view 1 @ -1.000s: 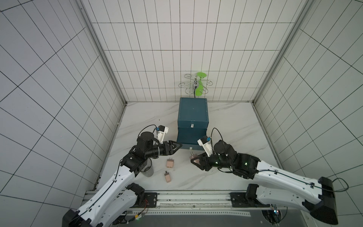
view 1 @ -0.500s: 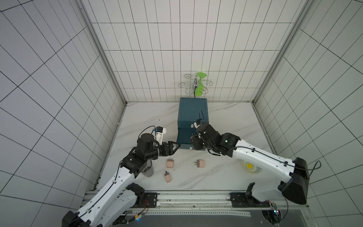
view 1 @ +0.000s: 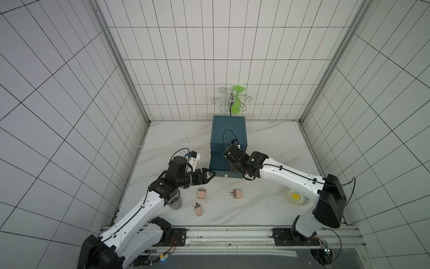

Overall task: Place the plugs into the drawer by color
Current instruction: Place the plug in the drawer.

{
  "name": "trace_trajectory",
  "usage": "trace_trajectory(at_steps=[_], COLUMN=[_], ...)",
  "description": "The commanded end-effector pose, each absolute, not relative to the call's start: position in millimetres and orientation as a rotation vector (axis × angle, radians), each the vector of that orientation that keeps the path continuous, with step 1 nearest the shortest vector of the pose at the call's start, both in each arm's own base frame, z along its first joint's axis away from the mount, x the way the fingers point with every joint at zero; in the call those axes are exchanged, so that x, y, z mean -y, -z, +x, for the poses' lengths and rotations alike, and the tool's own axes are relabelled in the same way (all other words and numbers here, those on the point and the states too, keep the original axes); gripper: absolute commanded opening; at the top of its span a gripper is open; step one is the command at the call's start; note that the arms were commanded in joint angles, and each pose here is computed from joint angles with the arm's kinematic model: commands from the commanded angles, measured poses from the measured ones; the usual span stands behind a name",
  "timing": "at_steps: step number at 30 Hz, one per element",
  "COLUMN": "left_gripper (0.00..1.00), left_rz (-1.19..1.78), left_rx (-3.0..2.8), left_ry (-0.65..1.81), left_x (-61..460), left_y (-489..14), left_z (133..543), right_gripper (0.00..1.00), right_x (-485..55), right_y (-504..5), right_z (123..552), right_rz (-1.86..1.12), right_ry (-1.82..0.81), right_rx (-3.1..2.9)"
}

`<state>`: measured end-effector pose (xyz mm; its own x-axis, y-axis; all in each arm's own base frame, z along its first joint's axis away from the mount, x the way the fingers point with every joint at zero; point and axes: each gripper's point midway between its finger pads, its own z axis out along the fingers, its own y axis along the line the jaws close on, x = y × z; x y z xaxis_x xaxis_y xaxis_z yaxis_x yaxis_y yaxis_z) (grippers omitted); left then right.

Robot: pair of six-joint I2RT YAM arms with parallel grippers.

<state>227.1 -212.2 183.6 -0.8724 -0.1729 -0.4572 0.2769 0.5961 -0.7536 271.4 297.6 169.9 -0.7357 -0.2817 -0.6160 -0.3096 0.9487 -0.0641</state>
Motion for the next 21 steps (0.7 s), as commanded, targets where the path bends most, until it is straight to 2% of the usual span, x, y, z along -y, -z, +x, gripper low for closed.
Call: trace_trajectory(at_steps=[1,18,21], left_gripper=[0.73,0.73,0.73], left_rz=[0.115,0.110,0.117], left_rx=[-2.307,-2.322,-2.322], left_ry=[1.231,1.235,1.237], left_x=[213.2,214.6,215.1], left_y=[-190.8,-186.4,-187.3], left_z=[227.1,228.0,227.3], right_gripper=[0.34,0.36,0.40], right_x=[-291.2,-302.1,-305.6], right_y=[-165.2,-118.3,-115.4], right_z=[281.7,292.0,292.5], right_rz=[-0.362,-0.386,-0.400], right_ry=[0.006,-0.002,-0.007], right_rx=[-2.445,-2.560,-2.574])
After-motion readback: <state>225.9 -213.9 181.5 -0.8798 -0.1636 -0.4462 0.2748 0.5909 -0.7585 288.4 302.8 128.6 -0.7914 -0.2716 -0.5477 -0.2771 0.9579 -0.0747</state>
